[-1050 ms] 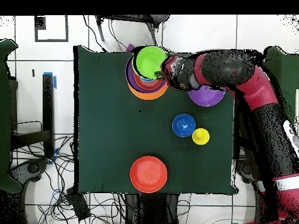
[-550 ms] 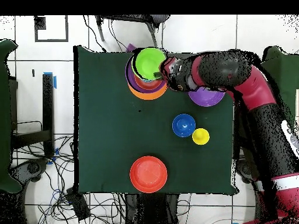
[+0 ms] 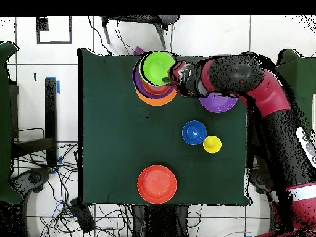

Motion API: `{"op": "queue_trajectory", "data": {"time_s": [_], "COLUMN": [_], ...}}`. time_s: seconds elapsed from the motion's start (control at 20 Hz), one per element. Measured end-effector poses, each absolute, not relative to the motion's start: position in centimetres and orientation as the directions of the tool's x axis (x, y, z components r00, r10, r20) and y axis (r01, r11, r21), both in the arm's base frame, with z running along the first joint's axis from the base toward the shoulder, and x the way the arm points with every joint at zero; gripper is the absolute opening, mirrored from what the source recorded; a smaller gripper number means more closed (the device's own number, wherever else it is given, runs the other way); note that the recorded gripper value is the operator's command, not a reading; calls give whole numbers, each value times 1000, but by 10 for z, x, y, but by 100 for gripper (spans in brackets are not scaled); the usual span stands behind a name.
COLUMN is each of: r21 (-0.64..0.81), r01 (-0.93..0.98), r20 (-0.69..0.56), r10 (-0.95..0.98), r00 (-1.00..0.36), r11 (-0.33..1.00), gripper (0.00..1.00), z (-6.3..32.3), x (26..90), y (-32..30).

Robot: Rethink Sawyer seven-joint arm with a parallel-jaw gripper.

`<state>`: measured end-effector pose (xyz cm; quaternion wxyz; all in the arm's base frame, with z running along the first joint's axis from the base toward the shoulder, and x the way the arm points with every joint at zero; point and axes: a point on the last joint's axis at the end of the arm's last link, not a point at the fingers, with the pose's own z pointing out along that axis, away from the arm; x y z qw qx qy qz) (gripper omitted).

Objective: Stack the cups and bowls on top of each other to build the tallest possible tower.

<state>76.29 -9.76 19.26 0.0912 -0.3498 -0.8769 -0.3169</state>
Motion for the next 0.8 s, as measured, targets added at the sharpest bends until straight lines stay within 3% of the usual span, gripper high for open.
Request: {"op": "queue_trajectory", "data": {"time_s": [0.8], "r21": [491], "r01": [670], "r20": [377], "r10": [557], "r00": [-740], "r11": [557], "gripper": [0], "z": [189], "x": [764], "y": [-99]}}
